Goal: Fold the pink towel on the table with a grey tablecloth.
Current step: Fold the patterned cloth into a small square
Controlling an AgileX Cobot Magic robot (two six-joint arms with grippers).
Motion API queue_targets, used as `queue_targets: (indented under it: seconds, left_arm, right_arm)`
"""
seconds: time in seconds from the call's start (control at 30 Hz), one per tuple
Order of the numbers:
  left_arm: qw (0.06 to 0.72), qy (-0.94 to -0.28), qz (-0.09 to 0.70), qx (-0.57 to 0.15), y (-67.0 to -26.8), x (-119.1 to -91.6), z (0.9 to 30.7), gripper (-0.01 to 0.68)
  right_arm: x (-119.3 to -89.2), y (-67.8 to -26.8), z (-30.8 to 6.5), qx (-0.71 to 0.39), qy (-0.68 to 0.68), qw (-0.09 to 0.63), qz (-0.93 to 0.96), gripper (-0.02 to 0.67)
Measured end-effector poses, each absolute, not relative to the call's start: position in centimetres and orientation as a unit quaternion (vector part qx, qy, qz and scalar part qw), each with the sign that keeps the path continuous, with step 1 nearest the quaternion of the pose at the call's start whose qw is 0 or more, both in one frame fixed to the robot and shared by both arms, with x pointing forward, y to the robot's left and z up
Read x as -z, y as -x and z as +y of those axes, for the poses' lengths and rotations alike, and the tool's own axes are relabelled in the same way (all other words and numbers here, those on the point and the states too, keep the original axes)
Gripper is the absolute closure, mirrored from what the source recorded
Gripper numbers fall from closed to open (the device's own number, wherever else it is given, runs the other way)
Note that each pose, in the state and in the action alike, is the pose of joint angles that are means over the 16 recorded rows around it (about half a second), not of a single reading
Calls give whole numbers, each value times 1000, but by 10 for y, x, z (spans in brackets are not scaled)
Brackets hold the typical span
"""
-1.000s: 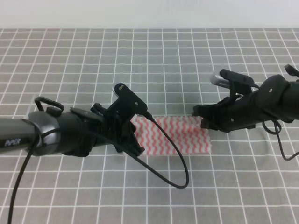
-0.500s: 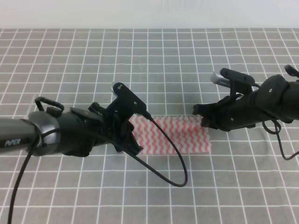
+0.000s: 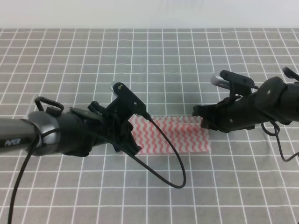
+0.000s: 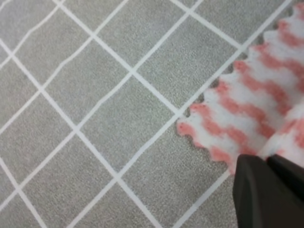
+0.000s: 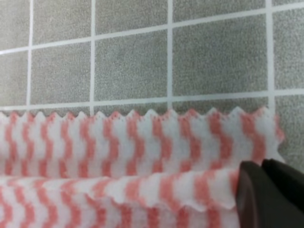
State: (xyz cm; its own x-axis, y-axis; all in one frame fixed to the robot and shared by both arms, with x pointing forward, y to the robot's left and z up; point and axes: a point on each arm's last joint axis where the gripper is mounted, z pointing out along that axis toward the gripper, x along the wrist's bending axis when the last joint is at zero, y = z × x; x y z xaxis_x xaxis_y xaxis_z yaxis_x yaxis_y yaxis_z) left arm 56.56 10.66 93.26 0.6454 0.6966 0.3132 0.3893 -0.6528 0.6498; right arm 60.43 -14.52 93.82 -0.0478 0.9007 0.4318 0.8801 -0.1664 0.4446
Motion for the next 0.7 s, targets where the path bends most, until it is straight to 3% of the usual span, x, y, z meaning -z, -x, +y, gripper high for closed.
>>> queue_targets:
  seconds: [0.23, 0.7]
  left_arm:
    - [270, -866, 306, -287, -567, -934, 107, 625]
    - [286, -842, 315, -332, -580, -961, 104, 367]
  right_arm:
    - [-938, -605, -145, -329, -686, 19, 648, 664]
    - [-937, -605, -145, -331, -683, 20, 651, 664]
